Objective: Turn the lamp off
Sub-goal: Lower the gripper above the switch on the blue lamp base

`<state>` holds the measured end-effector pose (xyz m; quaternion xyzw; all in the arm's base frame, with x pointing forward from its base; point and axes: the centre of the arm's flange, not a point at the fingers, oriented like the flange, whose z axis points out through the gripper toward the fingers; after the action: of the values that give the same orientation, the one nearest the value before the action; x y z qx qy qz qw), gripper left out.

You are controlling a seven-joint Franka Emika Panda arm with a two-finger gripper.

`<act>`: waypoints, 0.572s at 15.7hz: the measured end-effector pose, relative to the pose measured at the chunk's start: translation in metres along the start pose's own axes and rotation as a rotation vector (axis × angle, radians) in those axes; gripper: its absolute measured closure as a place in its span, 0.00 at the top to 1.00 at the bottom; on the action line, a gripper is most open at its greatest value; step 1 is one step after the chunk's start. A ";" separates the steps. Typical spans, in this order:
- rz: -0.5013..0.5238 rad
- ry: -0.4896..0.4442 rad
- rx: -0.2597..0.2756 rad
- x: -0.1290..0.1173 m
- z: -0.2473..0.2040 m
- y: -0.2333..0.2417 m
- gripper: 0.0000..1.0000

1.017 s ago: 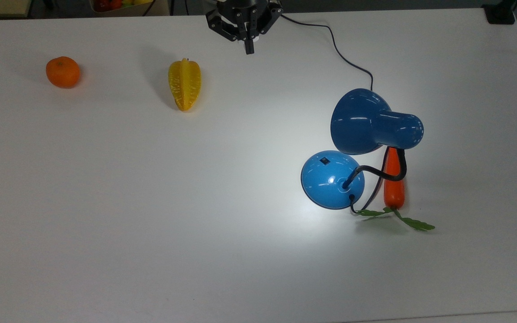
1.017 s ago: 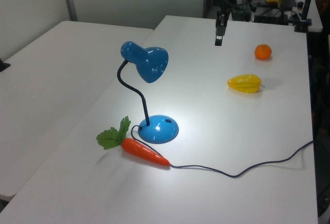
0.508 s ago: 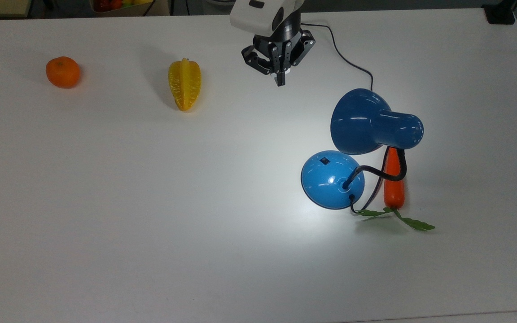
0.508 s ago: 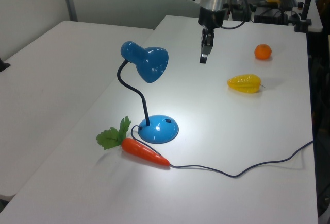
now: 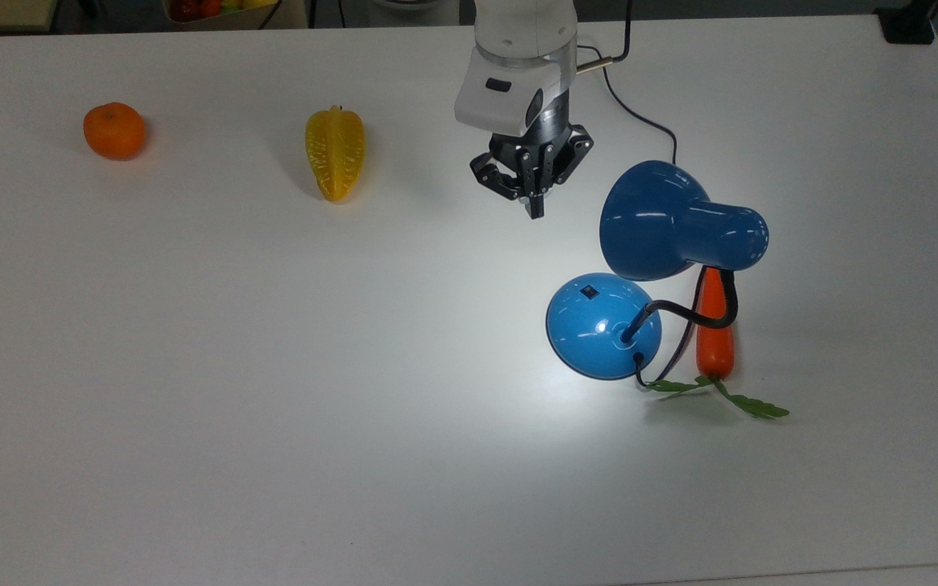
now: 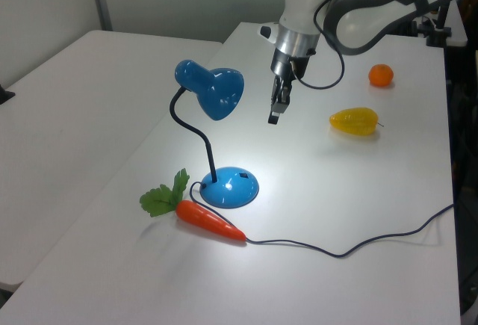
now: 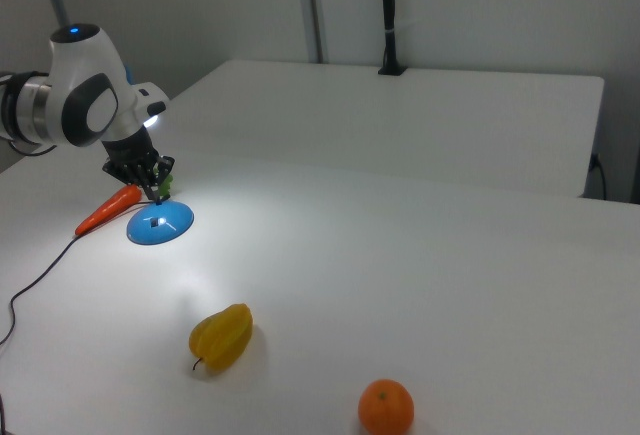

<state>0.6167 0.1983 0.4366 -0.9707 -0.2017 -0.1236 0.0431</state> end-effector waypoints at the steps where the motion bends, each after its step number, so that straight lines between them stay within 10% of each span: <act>1: -0.002 0.012 0.000 0.002 0.008 -0.001 0.01; 9: -0.022 0.095 0.006 0.005 0.054 -0.016 0.01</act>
<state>0.6271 0.2224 0.3859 -0.9613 -0.2104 -0.1693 0.0543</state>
